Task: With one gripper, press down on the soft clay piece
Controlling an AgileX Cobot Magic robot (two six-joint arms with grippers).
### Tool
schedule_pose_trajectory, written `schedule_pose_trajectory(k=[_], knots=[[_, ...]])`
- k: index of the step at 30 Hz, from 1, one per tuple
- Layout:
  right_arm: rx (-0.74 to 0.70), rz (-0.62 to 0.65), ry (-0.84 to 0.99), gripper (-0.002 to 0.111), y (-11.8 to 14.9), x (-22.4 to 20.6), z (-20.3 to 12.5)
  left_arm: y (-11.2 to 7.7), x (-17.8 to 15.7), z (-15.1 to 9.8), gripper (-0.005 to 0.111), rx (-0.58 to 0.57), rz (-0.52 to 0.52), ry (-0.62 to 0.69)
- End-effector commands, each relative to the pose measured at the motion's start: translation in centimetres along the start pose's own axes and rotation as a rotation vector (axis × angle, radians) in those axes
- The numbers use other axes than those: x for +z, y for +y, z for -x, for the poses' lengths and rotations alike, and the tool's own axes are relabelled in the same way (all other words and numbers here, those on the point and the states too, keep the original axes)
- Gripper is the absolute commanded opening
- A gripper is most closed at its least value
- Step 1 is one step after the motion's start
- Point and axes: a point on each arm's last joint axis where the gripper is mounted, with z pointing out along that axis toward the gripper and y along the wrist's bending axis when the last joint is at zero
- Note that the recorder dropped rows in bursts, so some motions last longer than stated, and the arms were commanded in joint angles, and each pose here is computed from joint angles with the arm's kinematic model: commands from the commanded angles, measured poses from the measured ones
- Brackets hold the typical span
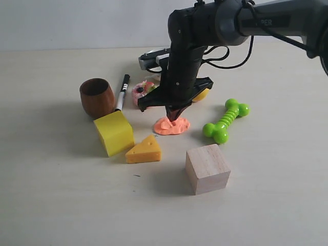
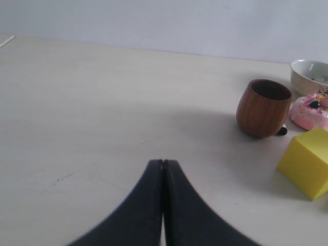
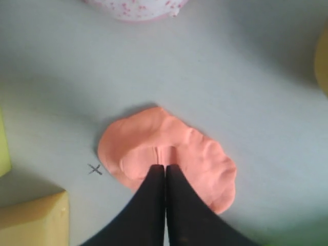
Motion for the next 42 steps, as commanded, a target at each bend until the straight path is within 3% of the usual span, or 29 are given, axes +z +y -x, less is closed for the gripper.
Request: schedule_pose_trajectory(k=[1, 11, 15, 24, 28, 31, 36, 42], knots=[[-0.028, 0.003, -0.073, 0.000, -0.1, -2.3, -0.6, -0.1, -0.1, 0.2, 0.000, -0.004, -0.010, -0.014], [0.030, 0.117, -0.435, 0.000, 0.3, -8.3, -6.2, -0.1, -0.1, 0.2, 0.000, -0.004, -0.010, -0.014], [0.061, 0.150, -0.619, 0.000, 0.2, -13.4, -9.5, -0.1, -0.1, 0.2, 0.000, -0.004, -0.010, -0.014], [0.119, 0.225, -0.748, 0.000, 0.3, -20.2, -14.4, -0.1, -0.1, 0.2, 0.000, -0.004, -0.010, -0.014], [-0.028, 0.072, -0.892, 0.000, -0.5, -22.1, -14.7, -0.1, -0.1, 0.2, 0.000, -0.004, -0.010, -0.014], [-0.015, 0.004, -0.928, 0.000, -1.1, -23.0, -15.2, -0.1, -0.1, 0.2, 0.000, -0.004, -0.010, -0.014], [0.118, -0.101, -0.971, 0.000, -4.2, -25.3, -17.0, -0.1, -0.1, 0.2, 0.000, -0.004, -0.010, -0.014], [0.289, -0.247, -1.031, 0.000, -8.6, -27.5, -21.9, -0.1, -0.1, 0.2, 0.000, -0.004, -0.010, -0.014]])
